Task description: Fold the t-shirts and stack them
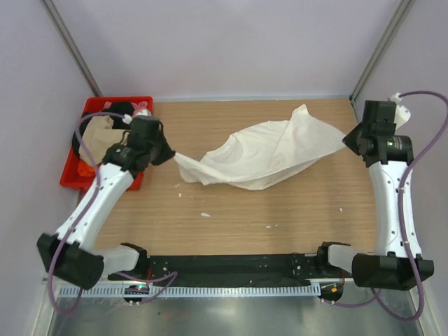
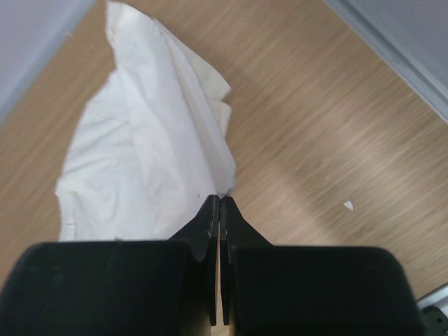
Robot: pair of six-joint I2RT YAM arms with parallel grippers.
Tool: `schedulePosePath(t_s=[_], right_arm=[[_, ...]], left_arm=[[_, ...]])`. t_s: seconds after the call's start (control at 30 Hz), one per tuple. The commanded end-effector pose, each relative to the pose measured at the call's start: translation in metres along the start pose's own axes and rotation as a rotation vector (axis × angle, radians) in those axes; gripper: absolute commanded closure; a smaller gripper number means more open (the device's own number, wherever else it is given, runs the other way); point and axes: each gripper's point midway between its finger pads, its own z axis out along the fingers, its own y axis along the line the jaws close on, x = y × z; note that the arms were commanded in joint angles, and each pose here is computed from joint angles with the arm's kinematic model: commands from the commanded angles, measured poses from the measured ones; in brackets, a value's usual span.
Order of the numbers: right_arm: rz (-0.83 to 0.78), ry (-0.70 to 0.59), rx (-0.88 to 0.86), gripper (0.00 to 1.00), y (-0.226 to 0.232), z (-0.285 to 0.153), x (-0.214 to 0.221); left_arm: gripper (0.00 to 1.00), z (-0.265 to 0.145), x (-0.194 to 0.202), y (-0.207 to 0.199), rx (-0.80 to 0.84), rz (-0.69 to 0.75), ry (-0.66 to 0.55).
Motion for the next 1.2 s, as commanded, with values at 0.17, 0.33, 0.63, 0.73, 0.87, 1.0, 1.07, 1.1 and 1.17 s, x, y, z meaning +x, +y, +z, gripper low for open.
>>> schedulePosePath(t_s=[0.17,0.33,0.63,0.73,0.87,1.0,1.07,1.1,1.17], right_arm=[[0.144,-0.315,-0.210,0.99,-0.007,-0.178,-0.081],[0.203,-0.469,-0.340,0.99,-0.030,-0.280,-0.092],[0.209,-0.460,-0.390,0.99,-0.015,-0.266,-0.093],[0.208,-0.462,-0.381,0.99,0.008,-0.220,-0.107],[0.214,-0.414,-0.387,0.99,0.055,-0.131,-0.119],[0.235,-0.476,-0.427,0.99,0.103,-0.071,-0.161],[0.224,-0.481,-0.430,0.99,0.126,-0.042,-0.179],[0.221,-0.497,-0.421,0.99,0.132,-0.034,-0.189],[0.218,-0.541,-0.435,0.99,0.149,-0.035,-0.219]], left_arm=[[1.00,-0.225,-0.085,-0.031,0.359,-0.185,-0.419],[1.00,-0.329,-0.087,-0.031,0.596,-0.261,-0.526],[1.00,-0.331,-0.096,-0.037,0.574,-0.195,-0.544],[1.00,-0.274,-0.118,-0.058,0.487,-0.168,-0.525],[1.00,-0.200,-0.157,-0.081,0.352,-0.138,-0.548],[1.00,-0.142,-0.220,-0.114,0.305,-0.140,-0.647],[1.00,-0.126,-0.245,-0.123,0.306,-0.180,-0.681],[1.00,-0.099,-0.260,-0.120,0.273,-0.200,-0.673],[1.00,-0.126,-0.298,-0.134,0.336,-0.259,-0.749]])
